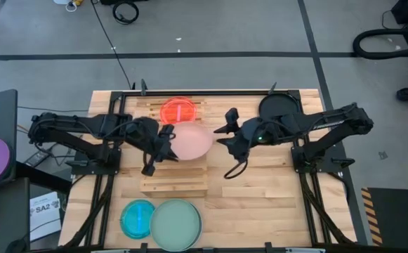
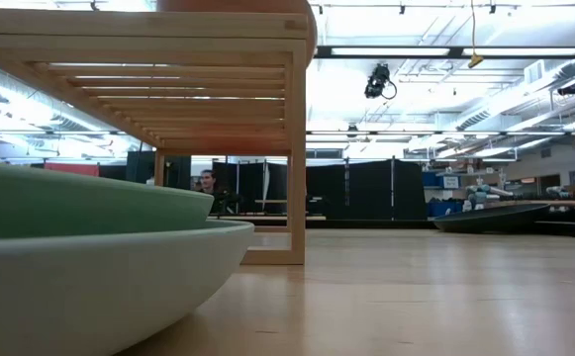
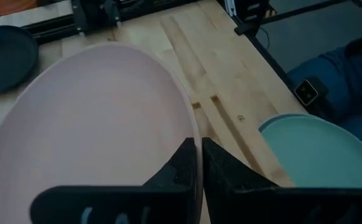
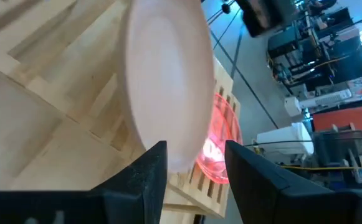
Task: Place and stack plates onto a shelf
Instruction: Put the light brown plate on the shelf
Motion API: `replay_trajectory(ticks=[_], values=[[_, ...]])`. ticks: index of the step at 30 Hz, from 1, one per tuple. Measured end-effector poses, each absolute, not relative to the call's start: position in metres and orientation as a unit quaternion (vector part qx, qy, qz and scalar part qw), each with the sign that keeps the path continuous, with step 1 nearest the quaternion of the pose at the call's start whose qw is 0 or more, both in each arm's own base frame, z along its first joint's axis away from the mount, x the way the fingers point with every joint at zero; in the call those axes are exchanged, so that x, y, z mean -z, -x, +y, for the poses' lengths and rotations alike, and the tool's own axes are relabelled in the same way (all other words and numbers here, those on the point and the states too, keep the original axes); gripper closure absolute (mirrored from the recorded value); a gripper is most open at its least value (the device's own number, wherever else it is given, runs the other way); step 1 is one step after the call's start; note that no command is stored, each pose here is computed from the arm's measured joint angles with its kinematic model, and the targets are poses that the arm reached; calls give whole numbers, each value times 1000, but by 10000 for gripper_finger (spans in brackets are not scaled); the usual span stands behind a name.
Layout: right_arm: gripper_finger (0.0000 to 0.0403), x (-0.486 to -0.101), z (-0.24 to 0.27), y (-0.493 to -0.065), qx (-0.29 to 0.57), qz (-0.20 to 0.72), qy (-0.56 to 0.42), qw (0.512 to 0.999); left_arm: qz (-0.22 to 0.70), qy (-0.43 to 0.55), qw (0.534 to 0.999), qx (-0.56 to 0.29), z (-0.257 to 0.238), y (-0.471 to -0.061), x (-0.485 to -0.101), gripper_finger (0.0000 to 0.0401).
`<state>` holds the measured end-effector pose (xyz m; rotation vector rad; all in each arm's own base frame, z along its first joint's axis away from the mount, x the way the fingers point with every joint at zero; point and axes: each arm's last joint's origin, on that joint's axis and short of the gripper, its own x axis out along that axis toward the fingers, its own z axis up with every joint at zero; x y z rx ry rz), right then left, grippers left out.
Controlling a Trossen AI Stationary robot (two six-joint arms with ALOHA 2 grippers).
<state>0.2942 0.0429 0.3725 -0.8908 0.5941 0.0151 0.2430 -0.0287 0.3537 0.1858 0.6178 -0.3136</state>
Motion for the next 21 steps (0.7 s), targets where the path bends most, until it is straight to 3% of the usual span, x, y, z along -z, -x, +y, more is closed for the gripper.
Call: replay_trajectory(ticks=[12, 21], values=[[237, -400, 33, -239, 50, 283, 255, 923, 352, -89, 922, 135, -70, -229, -347, 384], [237, -401, 32, -231, 56, 287, 158, 943, 379, -125, 914, 76, -84, -217, -341, 384]])
